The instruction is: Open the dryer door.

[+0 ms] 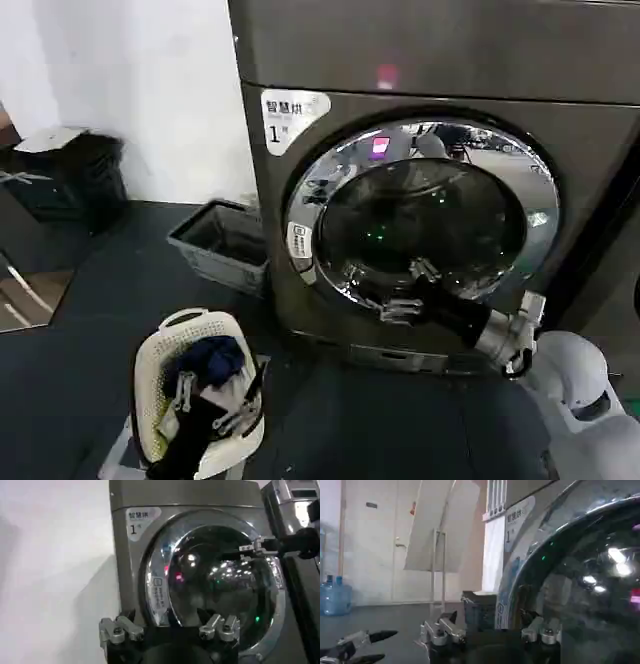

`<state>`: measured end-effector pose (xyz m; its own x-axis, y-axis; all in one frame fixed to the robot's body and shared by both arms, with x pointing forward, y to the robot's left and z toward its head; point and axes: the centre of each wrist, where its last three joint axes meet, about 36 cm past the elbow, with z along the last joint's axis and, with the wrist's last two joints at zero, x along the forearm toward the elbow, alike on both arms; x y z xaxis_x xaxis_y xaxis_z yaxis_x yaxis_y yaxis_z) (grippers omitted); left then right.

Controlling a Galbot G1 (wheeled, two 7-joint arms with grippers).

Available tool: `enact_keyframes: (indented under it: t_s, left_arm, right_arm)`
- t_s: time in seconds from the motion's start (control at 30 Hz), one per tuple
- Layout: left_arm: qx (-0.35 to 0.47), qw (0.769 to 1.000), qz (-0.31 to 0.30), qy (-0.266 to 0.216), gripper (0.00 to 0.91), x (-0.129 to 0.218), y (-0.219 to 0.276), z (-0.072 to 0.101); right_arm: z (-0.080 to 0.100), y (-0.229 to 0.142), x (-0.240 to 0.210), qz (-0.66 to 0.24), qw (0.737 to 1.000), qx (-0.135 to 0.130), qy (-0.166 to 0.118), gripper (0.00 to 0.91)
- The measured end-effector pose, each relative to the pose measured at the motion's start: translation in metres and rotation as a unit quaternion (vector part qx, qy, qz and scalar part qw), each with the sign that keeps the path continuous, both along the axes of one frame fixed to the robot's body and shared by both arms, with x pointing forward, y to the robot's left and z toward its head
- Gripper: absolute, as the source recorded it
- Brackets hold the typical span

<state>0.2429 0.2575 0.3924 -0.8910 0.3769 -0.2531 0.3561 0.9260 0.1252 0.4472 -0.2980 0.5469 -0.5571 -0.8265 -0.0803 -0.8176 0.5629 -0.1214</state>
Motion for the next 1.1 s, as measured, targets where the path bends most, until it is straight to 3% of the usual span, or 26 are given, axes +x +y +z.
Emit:
enact_keyframes:
  t_s: [0.57, 1.1]
  left_arm:
    - [0.003, 1.0, 0.015, 0.015, 0.907, -0.006, -0.001, -0.004]
    - [0.003, 1.0, 0.022, 0.016, 0.907, -0.008, 0.0, -0.004]
  right_arm:
    - [-0.04, 0.027, 0.074, -0.017, 0.999, -0.026, 0.007, 0.907]
    - [-0.04, 0.074, 0.112, 0.016, 0.999, -0.037, 0.008, 0.907]
